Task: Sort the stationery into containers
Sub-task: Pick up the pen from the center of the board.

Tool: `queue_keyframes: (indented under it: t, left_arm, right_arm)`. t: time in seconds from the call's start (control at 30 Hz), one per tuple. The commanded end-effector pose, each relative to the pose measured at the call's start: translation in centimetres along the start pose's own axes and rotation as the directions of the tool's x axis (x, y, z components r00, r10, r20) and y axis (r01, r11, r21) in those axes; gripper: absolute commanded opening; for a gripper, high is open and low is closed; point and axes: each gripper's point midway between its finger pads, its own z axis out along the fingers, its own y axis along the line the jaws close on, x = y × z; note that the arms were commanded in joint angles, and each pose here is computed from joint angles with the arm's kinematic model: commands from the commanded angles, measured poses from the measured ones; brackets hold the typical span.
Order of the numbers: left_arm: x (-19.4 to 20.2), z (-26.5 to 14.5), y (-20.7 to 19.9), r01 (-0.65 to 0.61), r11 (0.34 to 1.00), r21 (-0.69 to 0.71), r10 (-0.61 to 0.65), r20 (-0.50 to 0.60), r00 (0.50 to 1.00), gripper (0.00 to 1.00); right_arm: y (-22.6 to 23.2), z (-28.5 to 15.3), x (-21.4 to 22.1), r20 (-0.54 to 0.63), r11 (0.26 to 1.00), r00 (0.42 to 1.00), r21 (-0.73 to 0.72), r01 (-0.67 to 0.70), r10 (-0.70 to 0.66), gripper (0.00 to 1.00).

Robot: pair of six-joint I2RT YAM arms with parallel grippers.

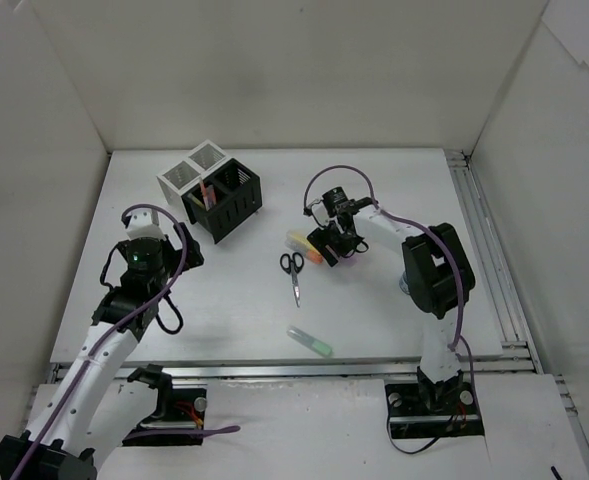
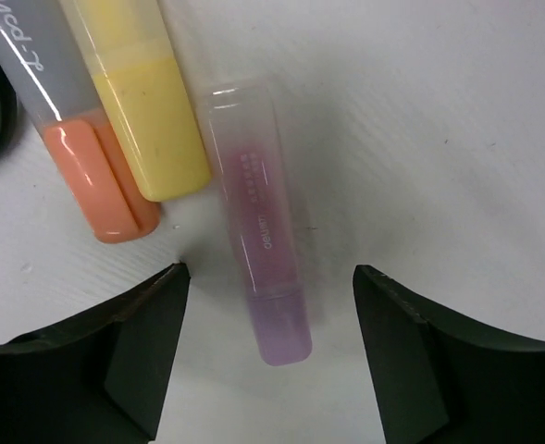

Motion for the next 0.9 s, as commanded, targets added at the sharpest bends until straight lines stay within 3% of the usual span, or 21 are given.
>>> queue_keyframes:
  t: [0.0, 0.17, 0.33, 0.4, 0.53, 0.63, 0.73, 0.77, 0.83, 0.87]
  left_arm:
    - [-3.2, -1.0, -1.7, -0.028, 0.996, 0.083, 0.02, 0.086, 0.996, 1.0]
    - [-4.7, -1.8, -3.2, -0.118, 0.98, 0.16, 0.096, 0.141, 0.985, 1.0]
    - [-5.8, -2.3, -4.1, -0.139, 0.969, 0.204, 0.103, 0.177, 0.979, 0.99]
    - [-5.6, -2.4, -4.2, -0.136, 0.968, 0.212, 0.1, 0.173, 0.98, 1.0]
    - [-4.9, -2.5, -4.0, -0.111, 0.971, 0.211, 0.08, 0.151, 0.985, 0.99]
    - [-4.3, -3.0, -3.0, -0.069, 0.982, 0.178, 0.045, 0.135, 0.99, 1.0]
    - [-3.5, -3.5, -1.1, -0.021, 0.995, 0.099, 0.009, 0.127, 0.992, 1.0]
    - [-3.0, -3.5, -0.6, -0.014, 0.997, 0.079, 0.005, 0.12, 0.993, 1.0]
    - [-2.5, -4.1, 0.7, 0.022, 0.999, 0.024, -0.024, 0.113, 0.993, 1.0]
    - [-2.1, -4.2, 1.2, 0.034, 0.999, 0.002, -0.034, 0.109, 0.993, 0.99]
  right_arm:
    - [0.3, -1.2, 1.5, -0.026, 0.995, 0.999, -0.09, -0.03, 0.028, 0.66]
    - [1.6, -1.5, 2.9, -0.054, 0.975, 0.996, -0.208, -0.081, 0.072, 0.5]
    - [2.3, -2.1, 4.0, -0.071, 0.972, 0.992, -0.203, -0.118, 0.106, 0.12]
    - [1.2, -2.8, 3.7, -0.059, 0.982, 0.992, -0.144, -0.123, 0.115, 0.06]
    - [-1.4, -6.7, 0.7, 0.054, 0.999, 0.998, 0.009, -0.041, 0.041, 0.02]
    - [-3.9, -10.2, -2.1, 0.099, 0.978, 0.991, 0.196, 0.066, -0.087, 0.01]
    - [-4.7, -13.4, -5.9, 0.091, 0.915, 0.954, 0.323, 0.242, -0.285, 0.0]
    - [-4.4, -14.3, -7.0, 0.052, 0.868, 0.923, 0.365, 0.337, -0.381, 0.0]
    - [-4.7, -15.5, -9.7, 0.02, 0.806, 0.886, 0.425, 0.412, -0.463, 0.0]
    - [-4.6, -17.4, -12.0, -0.001, 0.741, 0.852, 0.492, 0.457, -0.524, 0.0]
